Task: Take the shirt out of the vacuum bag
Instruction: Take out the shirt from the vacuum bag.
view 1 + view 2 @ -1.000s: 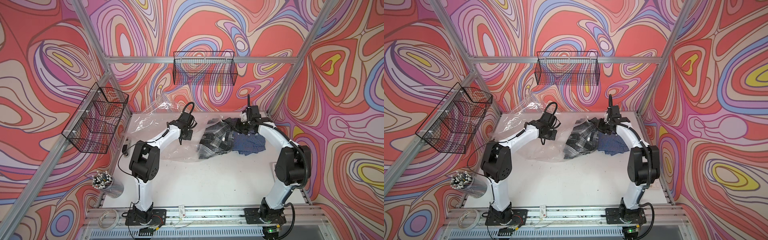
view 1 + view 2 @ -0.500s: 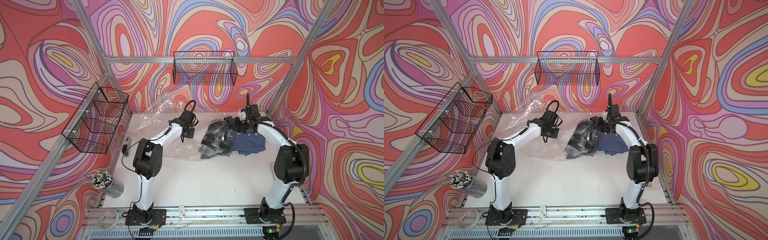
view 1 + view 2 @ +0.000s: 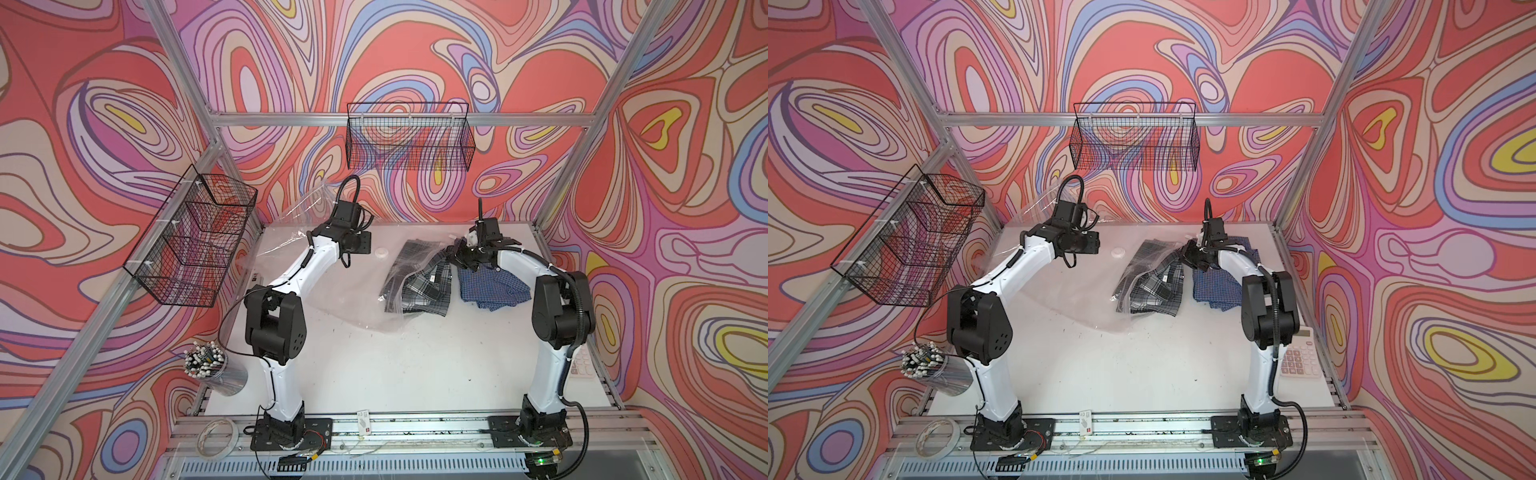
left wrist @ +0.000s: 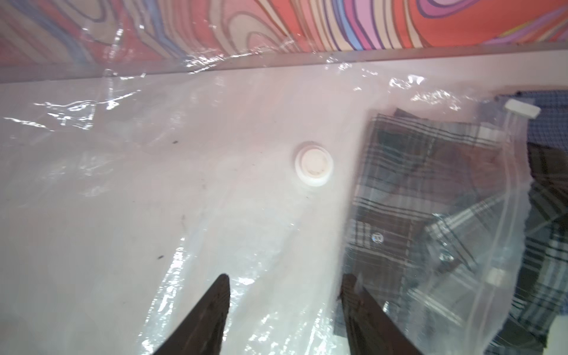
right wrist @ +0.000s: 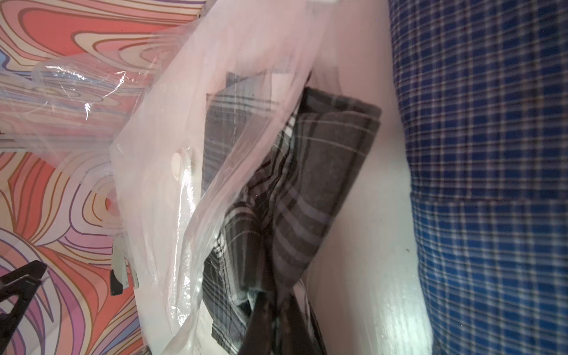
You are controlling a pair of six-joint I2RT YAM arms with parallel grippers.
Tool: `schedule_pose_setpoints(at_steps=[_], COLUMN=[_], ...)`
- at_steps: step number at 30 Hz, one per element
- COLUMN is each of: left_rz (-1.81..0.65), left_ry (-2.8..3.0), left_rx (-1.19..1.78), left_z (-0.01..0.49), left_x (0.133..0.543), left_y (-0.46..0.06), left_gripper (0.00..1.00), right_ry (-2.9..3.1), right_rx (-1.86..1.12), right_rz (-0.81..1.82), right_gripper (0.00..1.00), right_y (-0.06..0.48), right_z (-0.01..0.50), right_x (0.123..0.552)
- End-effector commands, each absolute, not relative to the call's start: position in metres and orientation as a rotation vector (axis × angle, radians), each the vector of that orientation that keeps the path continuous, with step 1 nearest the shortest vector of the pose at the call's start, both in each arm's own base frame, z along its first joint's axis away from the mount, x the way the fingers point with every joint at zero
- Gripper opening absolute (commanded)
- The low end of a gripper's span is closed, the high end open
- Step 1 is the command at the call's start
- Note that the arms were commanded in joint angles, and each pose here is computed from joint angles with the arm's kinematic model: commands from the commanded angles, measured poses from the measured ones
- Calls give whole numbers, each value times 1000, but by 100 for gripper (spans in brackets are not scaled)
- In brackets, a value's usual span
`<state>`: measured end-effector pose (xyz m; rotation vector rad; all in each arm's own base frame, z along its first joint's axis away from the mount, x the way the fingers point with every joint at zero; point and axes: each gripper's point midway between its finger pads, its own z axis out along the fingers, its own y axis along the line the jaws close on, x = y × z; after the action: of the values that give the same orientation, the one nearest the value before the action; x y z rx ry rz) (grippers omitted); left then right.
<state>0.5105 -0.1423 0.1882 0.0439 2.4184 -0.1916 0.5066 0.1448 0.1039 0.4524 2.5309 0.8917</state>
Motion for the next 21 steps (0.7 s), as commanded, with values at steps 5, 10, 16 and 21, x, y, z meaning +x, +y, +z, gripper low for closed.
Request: schedule_pose_setpoints(at_steps=[5,10,16,21], left_rz=[-176,-178,-228,-220], left_ry=[2575,2645,2697,2730], left_rx=[-123,-265,-407,-446], left_z=[122,93,61,40], left_x=[521,529,533,530], left_y=[-112,-96,-86,-81], left_gripper=[58,55,51,50], right_ry=[2486,2499,2502,2501], right_rx=[427,381,357,343], right_rz=[932,914,896,857], right_gripper=[0,0,0,0], right_y=[154,156,157,152], right_z=[109,116,121,131], right_x=[536,550,560,561])
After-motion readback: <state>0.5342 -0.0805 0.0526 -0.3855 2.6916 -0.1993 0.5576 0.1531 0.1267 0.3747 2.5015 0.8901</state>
